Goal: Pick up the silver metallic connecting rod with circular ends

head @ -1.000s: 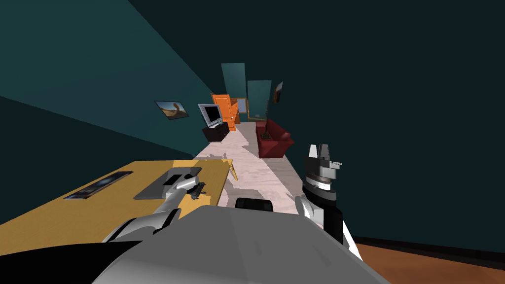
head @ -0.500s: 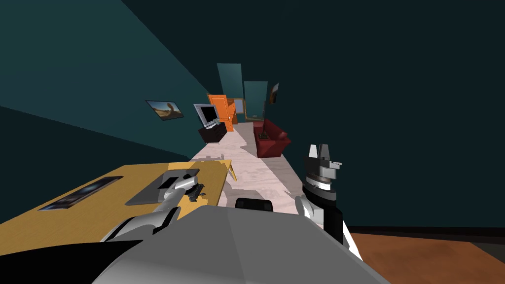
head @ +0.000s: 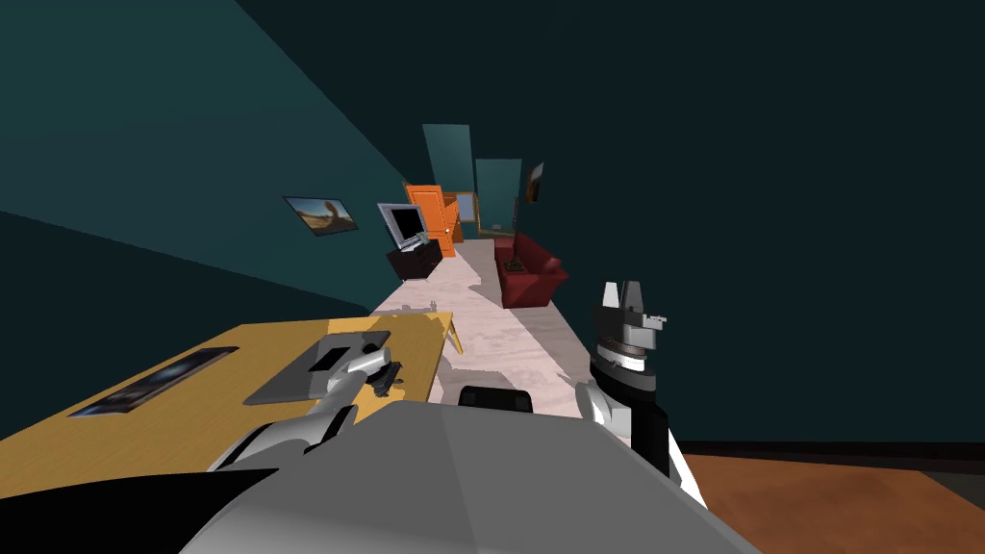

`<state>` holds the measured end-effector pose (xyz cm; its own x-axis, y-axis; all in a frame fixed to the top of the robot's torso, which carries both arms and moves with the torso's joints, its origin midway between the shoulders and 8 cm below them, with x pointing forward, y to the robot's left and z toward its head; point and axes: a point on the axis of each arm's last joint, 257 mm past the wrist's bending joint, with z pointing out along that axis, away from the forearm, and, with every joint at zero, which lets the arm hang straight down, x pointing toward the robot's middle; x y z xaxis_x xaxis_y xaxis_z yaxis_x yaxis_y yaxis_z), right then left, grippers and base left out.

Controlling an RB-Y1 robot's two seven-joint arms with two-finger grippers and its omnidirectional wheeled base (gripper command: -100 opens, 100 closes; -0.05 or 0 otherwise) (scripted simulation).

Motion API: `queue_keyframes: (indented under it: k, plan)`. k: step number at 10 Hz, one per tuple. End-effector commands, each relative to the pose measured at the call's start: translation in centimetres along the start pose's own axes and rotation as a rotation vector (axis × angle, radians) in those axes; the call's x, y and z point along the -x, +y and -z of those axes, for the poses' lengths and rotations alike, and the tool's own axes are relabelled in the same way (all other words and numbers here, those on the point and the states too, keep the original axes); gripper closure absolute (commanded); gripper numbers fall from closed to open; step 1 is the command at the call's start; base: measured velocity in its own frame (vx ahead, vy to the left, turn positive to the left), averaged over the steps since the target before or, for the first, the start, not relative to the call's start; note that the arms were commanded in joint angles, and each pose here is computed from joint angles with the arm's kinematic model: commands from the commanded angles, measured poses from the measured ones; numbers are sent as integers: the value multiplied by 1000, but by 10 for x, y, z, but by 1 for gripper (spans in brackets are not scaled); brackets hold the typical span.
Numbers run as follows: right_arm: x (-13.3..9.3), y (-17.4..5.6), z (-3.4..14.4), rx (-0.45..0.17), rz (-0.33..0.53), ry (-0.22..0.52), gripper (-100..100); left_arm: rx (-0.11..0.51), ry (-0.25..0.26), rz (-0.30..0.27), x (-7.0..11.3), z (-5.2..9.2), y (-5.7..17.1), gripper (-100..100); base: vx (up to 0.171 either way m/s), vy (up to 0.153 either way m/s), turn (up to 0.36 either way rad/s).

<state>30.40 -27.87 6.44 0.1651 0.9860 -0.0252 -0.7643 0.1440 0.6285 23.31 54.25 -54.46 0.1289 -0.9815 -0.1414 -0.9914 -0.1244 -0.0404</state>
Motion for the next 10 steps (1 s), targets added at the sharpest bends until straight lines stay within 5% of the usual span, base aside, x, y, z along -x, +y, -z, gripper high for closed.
queue_keyframes:
  k: [1, 5, 6, 7, 9, 10]
  plan:
    - [0, 0, 0, 0, 0, 0, 0, 0, 0, 0, 0, 0, 0, 100, 0, 0, 0]
    - [0, 0, 0, 0, 0, 0, 0, -1, 7, 4, -3, 0, -1, 100, -1, 0, 3]
    - [0, 0, 0, 0, 0, 0, 0, -1, 7, 3, -3, 0, -1, 0, 0, 0, 0]
    - [0, 0, 0, 0, 0, 0, 0, 1, 0, -1, 9, 9, -5, 100, -11, -47, 16]
    - [0, 0, 0, 0, 0, 0, 0, -3, -1, -3, 11, 11, -6, 100, -13, -47, 19]
    - [0, 0, 0, 0, 0, 0, 0, 0, 0, -3, 11, 12, -5, 0, -1, -6, 0]
